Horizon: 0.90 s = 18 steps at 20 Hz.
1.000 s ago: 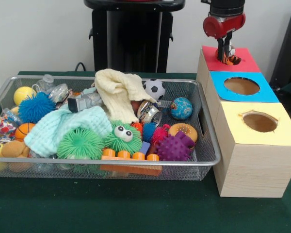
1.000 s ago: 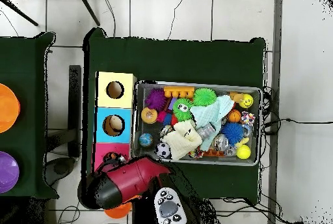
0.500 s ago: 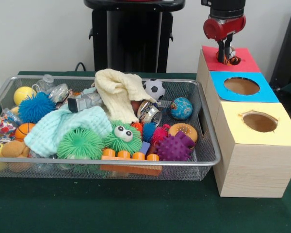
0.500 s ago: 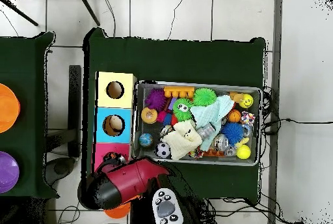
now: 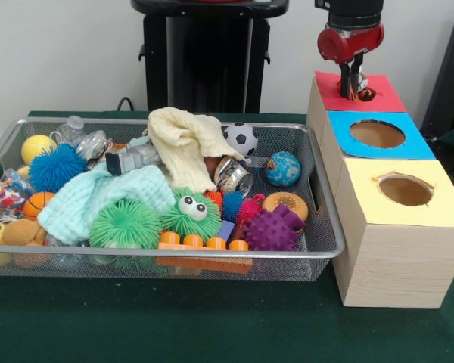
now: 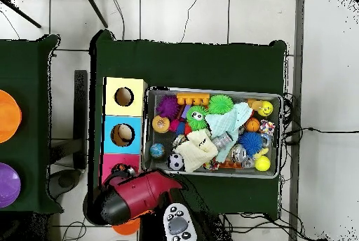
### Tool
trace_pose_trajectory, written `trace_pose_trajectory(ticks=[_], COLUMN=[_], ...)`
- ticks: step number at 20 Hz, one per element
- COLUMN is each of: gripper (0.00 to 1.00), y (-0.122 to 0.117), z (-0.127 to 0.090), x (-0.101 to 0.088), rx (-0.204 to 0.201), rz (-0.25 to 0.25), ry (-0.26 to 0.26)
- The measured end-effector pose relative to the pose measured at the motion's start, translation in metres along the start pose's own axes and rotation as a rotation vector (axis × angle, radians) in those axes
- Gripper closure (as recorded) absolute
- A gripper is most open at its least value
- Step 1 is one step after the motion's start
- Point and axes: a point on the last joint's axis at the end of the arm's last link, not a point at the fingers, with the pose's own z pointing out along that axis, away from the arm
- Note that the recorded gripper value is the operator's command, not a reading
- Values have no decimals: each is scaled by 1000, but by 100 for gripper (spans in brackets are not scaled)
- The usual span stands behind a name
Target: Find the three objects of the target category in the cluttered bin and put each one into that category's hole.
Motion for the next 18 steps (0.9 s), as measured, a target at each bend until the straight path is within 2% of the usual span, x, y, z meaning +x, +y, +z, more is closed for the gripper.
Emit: trace_pose_trajectory(ticks=[4, 5, 11, 18], gripper=[100, 0, 0, 0], y=[0, 0, 10, 9], z=[0, 0, 0, 0], x=[0, -1, -7, -10], rx=[2, 3, -6, -5], rz=[9, 12, 13, 27], ry=[2, 2, -1, -1])
